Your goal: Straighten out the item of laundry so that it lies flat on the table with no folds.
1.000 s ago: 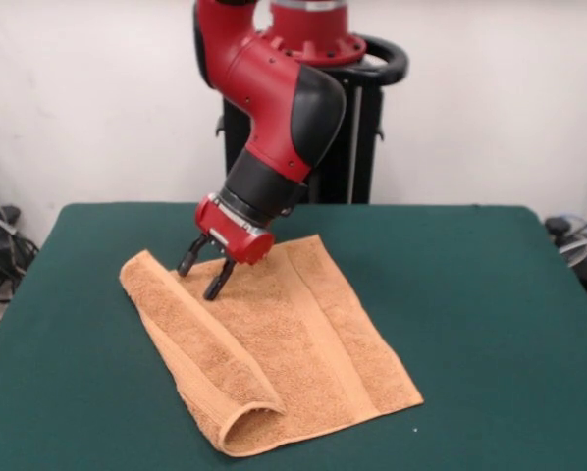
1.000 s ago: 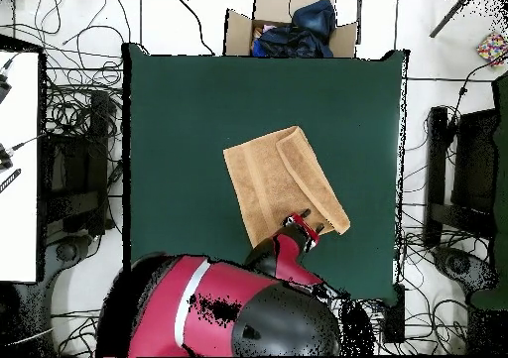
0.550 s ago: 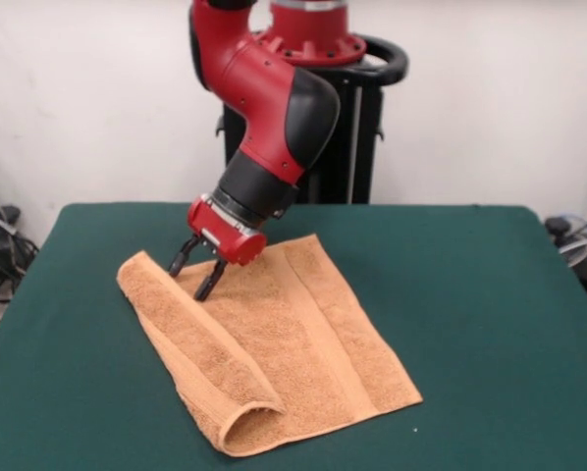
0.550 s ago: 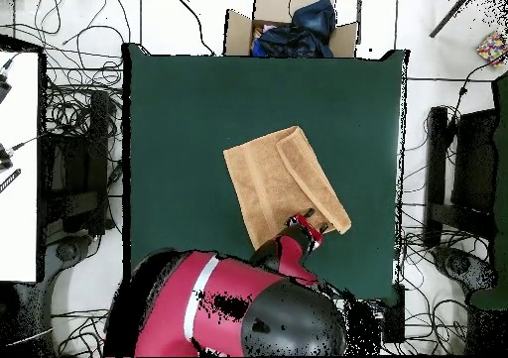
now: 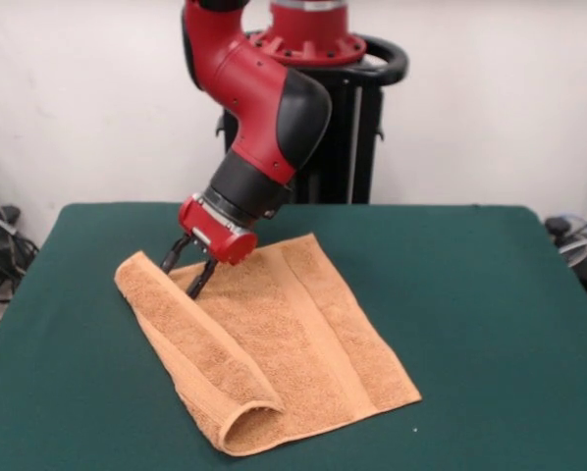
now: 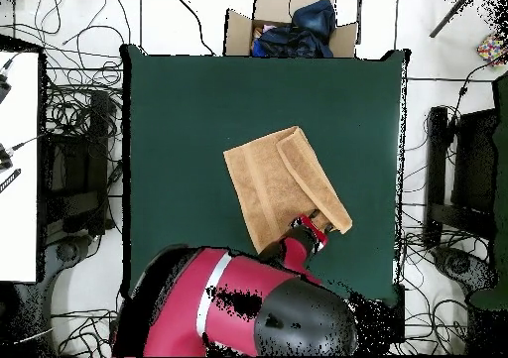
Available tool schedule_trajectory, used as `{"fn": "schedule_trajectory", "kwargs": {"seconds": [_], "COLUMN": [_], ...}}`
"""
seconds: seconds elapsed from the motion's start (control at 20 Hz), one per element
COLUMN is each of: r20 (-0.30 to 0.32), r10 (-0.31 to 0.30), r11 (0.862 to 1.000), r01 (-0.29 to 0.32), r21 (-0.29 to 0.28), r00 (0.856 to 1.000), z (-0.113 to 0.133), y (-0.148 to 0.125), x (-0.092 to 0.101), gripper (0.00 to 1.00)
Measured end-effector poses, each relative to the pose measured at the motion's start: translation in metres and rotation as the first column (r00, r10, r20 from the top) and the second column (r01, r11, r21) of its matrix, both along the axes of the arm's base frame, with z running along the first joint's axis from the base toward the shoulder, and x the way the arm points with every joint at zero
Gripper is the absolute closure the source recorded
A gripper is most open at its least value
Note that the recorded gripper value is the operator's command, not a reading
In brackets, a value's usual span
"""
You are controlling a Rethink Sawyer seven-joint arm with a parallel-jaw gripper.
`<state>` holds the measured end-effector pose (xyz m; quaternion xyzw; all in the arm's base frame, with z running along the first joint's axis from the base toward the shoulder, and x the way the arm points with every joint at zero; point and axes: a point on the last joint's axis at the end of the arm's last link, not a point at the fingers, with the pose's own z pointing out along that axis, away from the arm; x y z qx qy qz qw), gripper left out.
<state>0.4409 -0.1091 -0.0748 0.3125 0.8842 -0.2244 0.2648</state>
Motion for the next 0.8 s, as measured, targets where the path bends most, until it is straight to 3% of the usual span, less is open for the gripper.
{"fn": "schedule_trajectory", "kwargs": {"seconds": [0.3, 0.8], "r20": [0.03, 0.043], "r10": [0.023, 0.009], "r11": [0.999, 0.999], "r01": [-0.022, -0.007], "r21": [-0.03, -0.045], "r00": [0.999, 0.999], "z": [-0.0041, -0.0046], "y": [-0.0014, -0.0067], "x": [-0.0022, -0.0018], "gripper": [0.0, 0.0]}}
